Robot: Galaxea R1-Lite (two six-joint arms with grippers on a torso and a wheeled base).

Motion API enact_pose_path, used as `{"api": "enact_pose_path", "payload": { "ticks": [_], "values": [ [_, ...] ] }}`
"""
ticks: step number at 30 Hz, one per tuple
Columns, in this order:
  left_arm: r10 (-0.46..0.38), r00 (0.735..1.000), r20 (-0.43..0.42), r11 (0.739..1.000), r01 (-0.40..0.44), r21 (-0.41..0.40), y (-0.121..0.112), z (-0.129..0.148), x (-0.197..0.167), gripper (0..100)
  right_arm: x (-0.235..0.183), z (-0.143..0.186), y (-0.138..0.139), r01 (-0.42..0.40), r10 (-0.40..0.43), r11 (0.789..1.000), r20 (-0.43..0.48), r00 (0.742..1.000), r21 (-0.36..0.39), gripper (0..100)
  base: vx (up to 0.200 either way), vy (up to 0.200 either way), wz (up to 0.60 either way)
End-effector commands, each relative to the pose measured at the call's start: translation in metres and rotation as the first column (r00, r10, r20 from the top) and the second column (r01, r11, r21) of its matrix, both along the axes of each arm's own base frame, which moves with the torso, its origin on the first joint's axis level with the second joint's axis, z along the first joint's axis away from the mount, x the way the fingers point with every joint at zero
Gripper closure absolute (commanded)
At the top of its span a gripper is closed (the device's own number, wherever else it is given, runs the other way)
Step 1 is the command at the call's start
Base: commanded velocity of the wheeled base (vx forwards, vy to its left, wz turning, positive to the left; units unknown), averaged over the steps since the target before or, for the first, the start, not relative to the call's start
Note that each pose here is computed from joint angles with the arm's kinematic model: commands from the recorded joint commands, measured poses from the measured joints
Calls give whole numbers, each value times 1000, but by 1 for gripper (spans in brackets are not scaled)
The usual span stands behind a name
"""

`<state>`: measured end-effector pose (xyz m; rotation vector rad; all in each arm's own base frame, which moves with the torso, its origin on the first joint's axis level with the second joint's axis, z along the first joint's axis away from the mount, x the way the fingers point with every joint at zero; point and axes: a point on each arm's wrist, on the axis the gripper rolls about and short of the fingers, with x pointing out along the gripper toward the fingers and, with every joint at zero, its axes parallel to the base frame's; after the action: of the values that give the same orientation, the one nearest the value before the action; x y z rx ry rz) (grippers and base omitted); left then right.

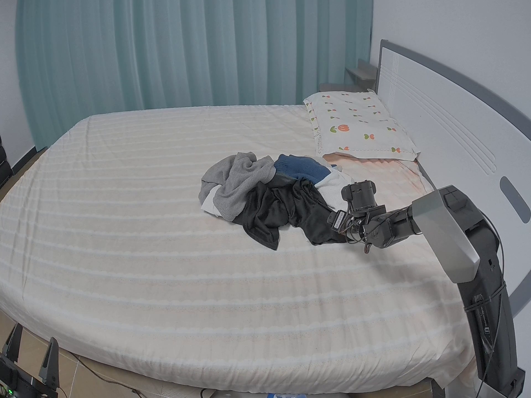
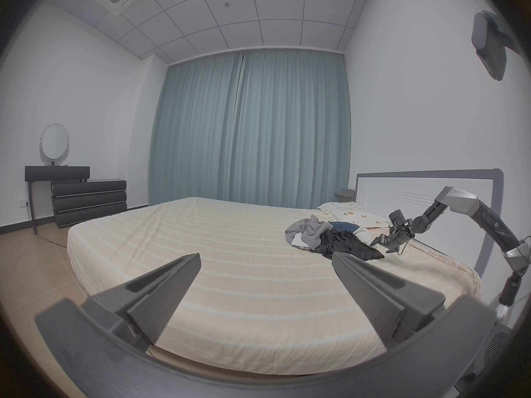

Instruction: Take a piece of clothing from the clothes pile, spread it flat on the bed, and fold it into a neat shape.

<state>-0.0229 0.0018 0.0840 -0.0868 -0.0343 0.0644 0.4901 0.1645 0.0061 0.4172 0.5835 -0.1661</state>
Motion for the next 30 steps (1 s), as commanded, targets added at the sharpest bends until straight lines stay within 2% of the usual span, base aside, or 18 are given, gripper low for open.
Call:
{"api": "enact_pose_path", "payload": {
  "ticks": [1, 8, 17, 25, 26, 30],
  "values": [
    [0, 1000, -7, 1000, 0, 0, 0, -5, 1, 0, 6, -18, 3, 4, -4, 1000, -4, 1000, -2, 0, 0, 0, 0],
    [0, 1000, -8, 1000, 0, 0, 0, -5, 1, 0, 17, -23, 12, 13, -14, 1000, 34, 999, 29, 0, 0, 0, 0],
    [0, 1000, -7, 1000, 0, 0, 0, -5, 1, 0, 21, -49, 14, 30, -30, 1000, 16, 999, 2, 0, 0, 0, 0],
    [0, 1000, -8, 1000, 0, 0, 0, -5, 1, 0, 16, -62, 25, 4, -4, 1000, 6, 1000, -5, 0, 0, 0, 0],
    [0, 1000, -7, 1000, 0, 0, 0, -5, 1, 0, 17, -61, 25, 5, -5, 1000, 13, 1000, -4, 100, 0, 0, 0],
    [0, 1000, -7, 1000, 0, 0, 0, -5, 1, 0, 19, -50, 25, 3, -4, 1000, 45, 999, 10, 100, 0, 0, 0]
  ]
}}
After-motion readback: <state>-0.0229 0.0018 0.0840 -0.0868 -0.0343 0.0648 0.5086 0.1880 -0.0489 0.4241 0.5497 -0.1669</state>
